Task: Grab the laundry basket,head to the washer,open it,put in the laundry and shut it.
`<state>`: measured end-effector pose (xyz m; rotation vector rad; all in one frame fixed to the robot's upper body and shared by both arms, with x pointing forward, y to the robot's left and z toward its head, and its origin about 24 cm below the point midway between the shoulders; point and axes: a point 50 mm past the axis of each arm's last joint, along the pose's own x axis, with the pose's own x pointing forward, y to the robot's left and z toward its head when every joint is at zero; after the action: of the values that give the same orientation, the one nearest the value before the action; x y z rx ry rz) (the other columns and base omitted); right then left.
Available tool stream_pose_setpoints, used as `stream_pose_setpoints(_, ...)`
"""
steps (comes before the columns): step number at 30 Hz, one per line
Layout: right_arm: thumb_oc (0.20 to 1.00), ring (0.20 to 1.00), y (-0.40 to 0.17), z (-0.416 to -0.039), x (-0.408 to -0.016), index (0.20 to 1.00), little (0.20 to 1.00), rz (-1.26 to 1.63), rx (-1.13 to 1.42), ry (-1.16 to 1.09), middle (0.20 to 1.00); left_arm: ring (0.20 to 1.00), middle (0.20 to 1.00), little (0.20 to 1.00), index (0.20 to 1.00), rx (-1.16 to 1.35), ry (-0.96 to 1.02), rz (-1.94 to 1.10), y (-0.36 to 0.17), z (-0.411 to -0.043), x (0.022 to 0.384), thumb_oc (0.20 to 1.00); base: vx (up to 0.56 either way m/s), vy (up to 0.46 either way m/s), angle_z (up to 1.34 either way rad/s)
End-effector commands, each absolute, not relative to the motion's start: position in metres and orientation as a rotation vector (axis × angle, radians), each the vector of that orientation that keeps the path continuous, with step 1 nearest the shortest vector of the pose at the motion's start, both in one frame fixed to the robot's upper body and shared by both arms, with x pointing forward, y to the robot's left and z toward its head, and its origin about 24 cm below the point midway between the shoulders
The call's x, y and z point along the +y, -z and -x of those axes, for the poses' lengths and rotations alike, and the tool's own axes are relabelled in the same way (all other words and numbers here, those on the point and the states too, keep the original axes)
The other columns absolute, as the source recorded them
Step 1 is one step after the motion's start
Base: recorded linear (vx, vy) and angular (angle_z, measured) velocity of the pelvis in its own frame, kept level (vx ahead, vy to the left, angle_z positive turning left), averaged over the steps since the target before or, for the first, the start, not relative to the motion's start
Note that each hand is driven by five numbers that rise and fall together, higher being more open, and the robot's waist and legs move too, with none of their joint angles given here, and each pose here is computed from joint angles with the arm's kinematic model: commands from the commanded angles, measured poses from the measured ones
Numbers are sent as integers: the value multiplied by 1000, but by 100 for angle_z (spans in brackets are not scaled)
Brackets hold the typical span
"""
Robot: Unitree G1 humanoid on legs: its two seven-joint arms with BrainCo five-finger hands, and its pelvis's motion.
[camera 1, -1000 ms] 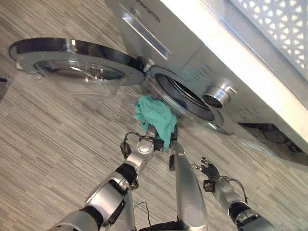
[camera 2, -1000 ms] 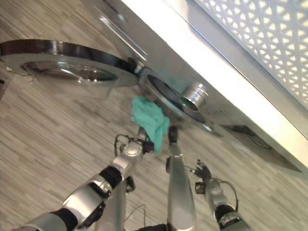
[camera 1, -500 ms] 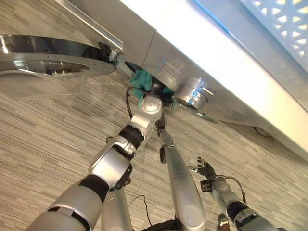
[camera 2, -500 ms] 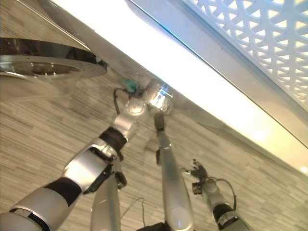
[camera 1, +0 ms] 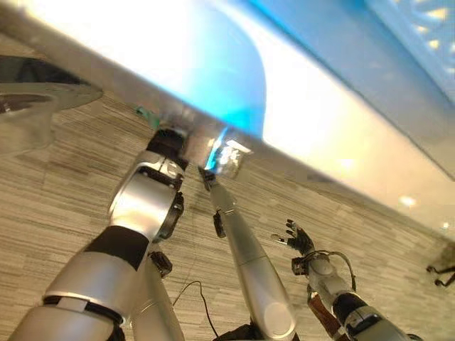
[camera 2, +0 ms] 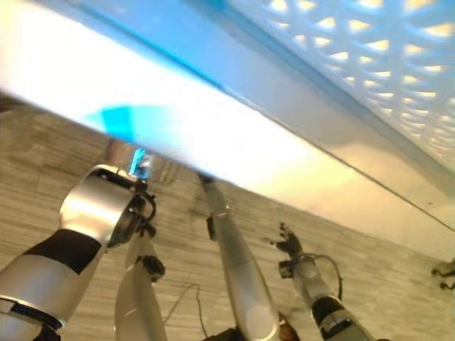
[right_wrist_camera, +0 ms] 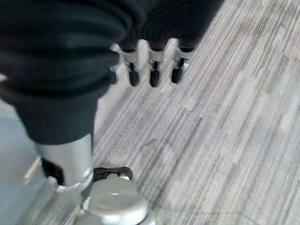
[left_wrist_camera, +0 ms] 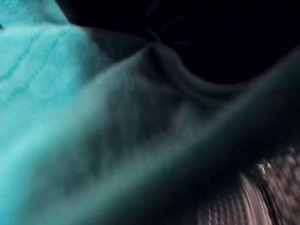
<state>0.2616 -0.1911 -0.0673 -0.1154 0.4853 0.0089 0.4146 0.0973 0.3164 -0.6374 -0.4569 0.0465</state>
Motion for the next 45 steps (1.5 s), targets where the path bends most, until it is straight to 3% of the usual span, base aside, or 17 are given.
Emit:
stream_pose_setpoints(1,1000,1000,83,-232,-220,1000,1000,179,574,31,1000,200,200,200,200,-856,343,983,-447,-346,59,200,67,-45,-6)
stream_pose_setpoints(2,1000,1000,85,-226,-225,1000,1000,195,584,34,1000,200,200,200,200,-890,397,999,-449,-337,52,200,49,-48,-6)
stream_pose_setpoints(3,1000,1000,86,-222,-228,1000,1000,204,597,34,1000,555,555,555,555,-874,434,1002,-442,-336,43,555,26,-39,-4)
stream_pose_setpoints(4,1000,1000,87,-220,-228,1000,1000,204,600,35,1000,802,802,802,802,-871,435,1003,-441,-336,43,802,16,-40,-2)
stream_pose_setpoints(5,1000,1000,86,-218,-231,1000,1000,199,604,32,1000,1000,1000,1000,1000,-767,406,938,-419,-353,41,1000,0,0,0)
stream_pose_setpoints(10,1000,1000,88,-218,-237,1000,1000,163,613,70,1000,1000,1000,1000,1000,-631,179,456,-380,-396,84,1000,-16,-1,-1)
stream_pose_setpoints(11,1000,1000,88,-218,-242,1000,1000,165,614,79,1000,1000,1000,1000,1000,-600,73,-107,-367,-407,97,1000,-66,-5,4)
stream_pose_setpoints(13,1000,1000,83,-224,-247,1000,1000,176,598,76,1000,1000,1000,1000,1000,-559,7,-635,-356,-414,102,1000,-73,19,7)
stream_pose_setpoints(16,1000,1000,79,-230,-250,1000,1000,188,586,73,1000,1000,1000,1000,1000,-520,-8,-1041,-345,-418,93,1000,-32,29,8)
stream_pose_setpoints(17,1000,1000,79,-230,-250,1000,1000,188,586,73,1000,1000,1000,1000,1000,-521,-8,-1041,-345,-418,93,1000,-27,24,13)
stream_pose_setpoints(19,1000,1000,77,-230,-253,1000,1000,214,593,42,1000,1000,1000,1000,1000,-577,97,-1473,-338,-413,63,1000,-29,46,20)
stream_pose_setpoints(20,1000,1000,77,-229,-254,1000,1000,222,597,38,1000,1000,1000,1000,1000,-610,131,-1528,-338,-410,54,1000,-17,48,14)
stream_pose_setpoints(27,1000,1000,73,-227,-253,1000,1000,218,590,10,1000,1000,1000,1000,1000,-876,460,-1448,-321,-368,6,1000,-12,47,5)
stream_pose_setpoints(31,1000,1000,70,-227,-252,1000,1000,210,563,7,1000,1000,1000,1000,1000,-918,597,-1200,-303,-349,2,1000,-11,34,14)
stream_pose_setpoints(34,1000,1000,71,-227,-246,1000,1000,220,552,13,1000,1000,1000,1000,1000,-840,713,-783,-266,-335,4,1000,-18,14,24)
stream_pose_setpoints(38,1000,1000,74,-228,-234,1000,1000,214,544,18,1000,1000,1000,1000,1000,-655,711,-437,-214,-331,10,1000,-12,1,2)
stream_pose_setpoints(45,1000,1000,75,-229,-229,1000,1000,208,529,44,1000,1000,1000,1000,1000,-464,551,-303,-160,-336,42,1000,-13,-5,3)
